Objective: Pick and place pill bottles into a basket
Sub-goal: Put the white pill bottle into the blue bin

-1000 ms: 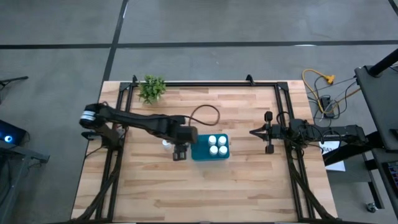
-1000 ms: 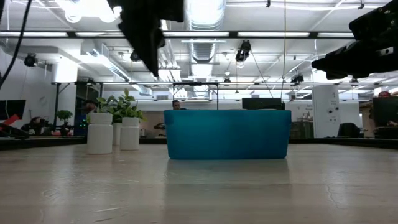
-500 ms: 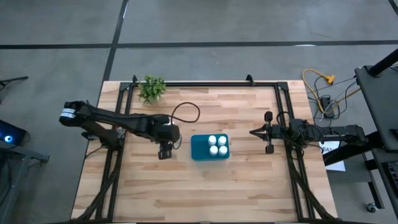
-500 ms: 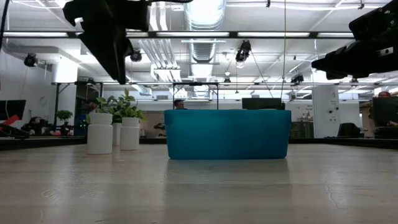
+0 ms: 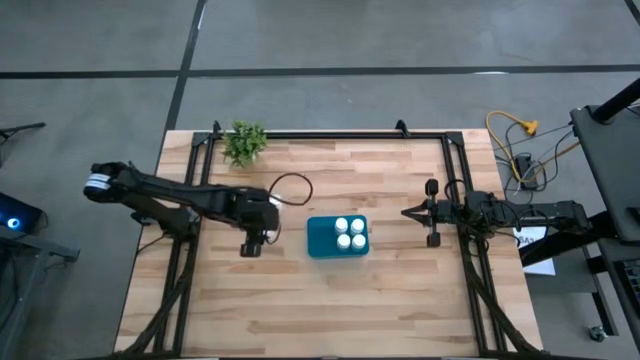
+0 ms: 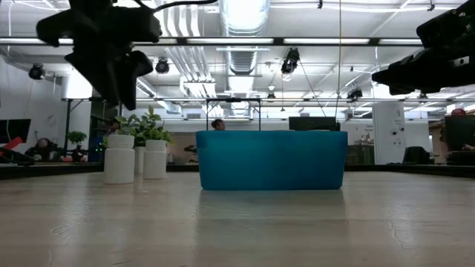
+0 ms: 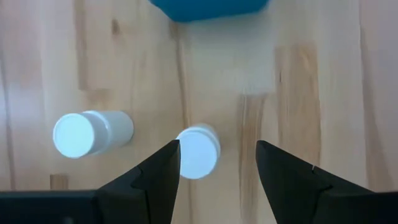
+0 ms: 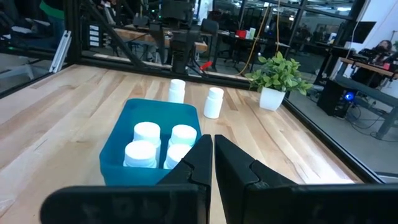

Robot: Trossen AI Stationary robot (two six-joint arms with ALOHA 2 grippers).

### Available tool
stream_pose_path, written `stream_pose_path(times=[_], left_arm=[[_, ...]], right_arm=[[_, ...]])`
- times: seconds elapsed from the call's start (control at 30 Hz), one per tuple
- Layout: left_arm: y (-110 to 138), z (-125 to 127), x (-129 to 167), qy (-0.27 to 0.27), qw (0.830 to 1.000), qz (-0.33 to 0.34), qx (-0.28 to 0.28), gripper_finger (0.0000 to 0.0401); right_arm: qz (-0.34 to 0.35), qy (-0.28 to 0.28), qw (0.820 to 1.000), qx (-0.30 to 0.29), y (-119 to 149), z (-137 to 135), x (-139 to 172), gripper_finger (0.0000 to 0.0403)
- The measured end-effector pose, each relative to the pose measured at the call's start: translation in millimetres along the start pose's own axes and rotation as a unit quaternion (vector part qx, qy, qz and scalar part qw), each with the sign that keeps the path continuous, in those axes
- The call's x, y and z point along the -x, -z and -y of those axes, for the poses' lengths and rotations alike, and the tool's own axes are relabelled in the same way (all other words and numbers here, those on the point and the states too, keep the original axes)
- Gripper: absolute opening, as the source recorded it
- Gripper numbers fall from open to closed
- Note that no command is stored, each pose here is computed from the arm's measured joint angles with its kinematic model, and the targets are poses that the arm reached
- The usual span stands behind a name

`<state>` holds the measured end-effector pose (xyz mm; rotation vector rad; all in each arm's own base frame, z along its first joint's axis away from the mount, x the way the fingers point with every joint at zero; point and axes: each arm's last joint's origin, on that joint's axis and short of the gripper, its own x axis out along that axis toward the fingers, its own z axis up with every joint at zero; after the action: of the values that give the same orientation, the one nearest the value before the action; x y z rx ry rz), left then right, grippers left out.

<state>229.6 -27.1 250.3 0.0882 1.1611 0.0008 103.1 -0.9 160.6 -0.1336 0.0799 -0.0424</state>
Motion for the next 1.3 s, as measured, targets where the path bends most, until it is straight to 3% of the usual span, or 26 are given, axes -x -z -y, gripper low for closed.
stream_pose_path(times=[0.77,1.03,1.3], left_arm=[[11,-4,5,0.009,0.994,0.012,-0.105,0.0192],[11,-11,0,0.066,0.991,0.009,-0.113,0.0192],[8,-20,-17,0.049,0.994,-0.027,-0.097,0.0192]], right_arm=[[0.000,0.000,1.000,0.000,0,0,0,0.0008],[0.000,0.000,1.000,0.000,0,0,0,0.0008],[0.000,0.000,1.000,0.000,0,0,0,0.0008]])
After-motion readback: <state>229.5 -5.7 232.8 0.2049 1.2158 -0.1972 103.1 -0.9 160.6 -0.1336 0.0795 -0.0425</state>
